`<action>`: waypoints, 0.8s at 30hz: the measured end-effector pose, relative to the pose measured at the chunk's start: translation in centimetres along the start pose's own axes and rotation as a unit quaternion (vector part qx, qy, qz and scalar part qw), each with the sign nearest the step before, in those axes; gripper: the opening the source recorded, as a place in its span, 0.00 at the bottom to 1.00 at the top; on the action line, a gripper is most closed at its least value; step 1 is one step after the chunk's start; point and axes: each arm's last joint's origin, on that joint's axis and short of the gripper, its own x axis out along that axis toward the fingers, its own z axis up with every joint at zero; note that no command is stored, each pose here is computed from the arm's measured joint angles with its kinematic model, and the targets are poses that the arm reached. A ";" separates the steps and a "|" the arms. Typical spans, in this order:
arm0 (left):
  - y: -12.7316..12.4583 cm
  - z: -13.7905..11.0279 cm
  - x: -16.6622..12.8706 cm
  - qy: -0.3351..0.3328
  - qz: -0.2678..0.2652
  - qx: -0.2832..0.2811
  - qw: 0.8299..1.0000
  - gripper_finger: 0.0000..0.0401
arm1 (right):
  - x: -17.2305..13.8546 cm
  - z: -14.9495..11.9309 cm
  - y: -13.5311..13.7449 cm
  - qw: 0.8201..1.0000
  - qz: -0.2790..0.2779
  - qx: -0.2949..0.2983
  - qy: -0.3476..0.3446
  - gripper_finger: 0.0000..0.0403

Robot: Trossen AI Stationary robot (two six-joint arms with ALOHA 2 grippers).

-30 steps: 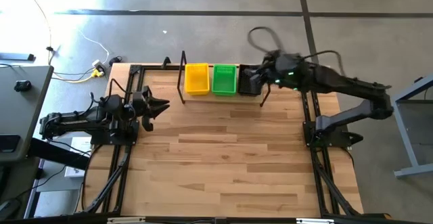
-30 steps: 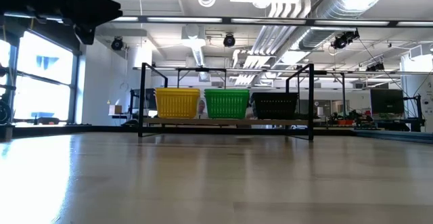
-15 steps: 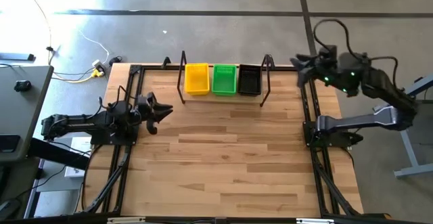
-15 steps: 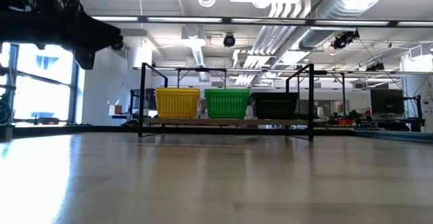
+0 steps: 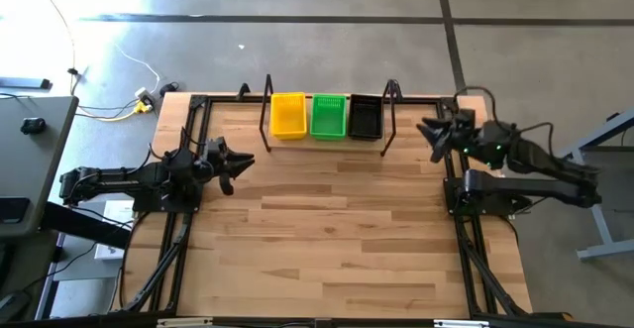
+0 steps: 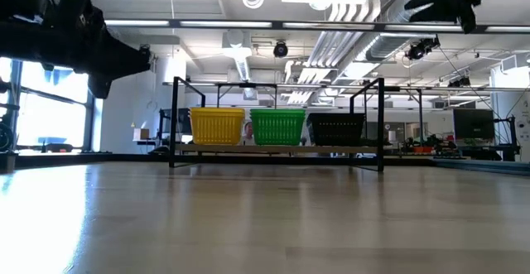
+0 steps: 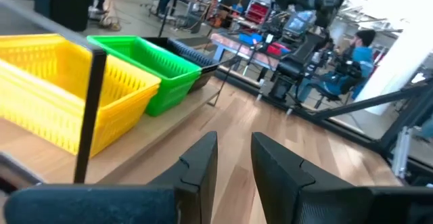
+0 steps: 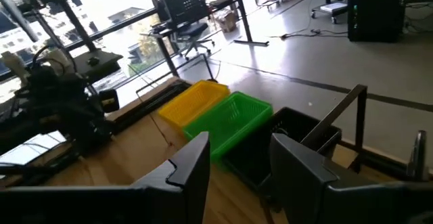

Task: Stack baskets on shelf by color
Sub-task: Return to Home Position

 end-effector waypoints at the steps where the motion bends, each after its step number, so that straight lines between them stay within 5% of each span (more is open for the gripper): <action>1: 0.0 -0.1 0.0 0.002 0.005 -0.001 1.000 0.20 | 0.2 -0.9 -0.2 1.000 0.006 -0.003 -0.001 0.35; 10: 0.1 -0.1 0.0 0.004 0.013 0.009 1.000 0.20 | 2.2 -7.5 -1.8 0.998 0.057 -0.029 -0.021 0.35; 24: 0.1 -0.1 0.0 0.004 0.013 0.010 1.000 0.20 | 3.1 -12.5 -3.0 0.991 0.122 -0.044 0.018 0.35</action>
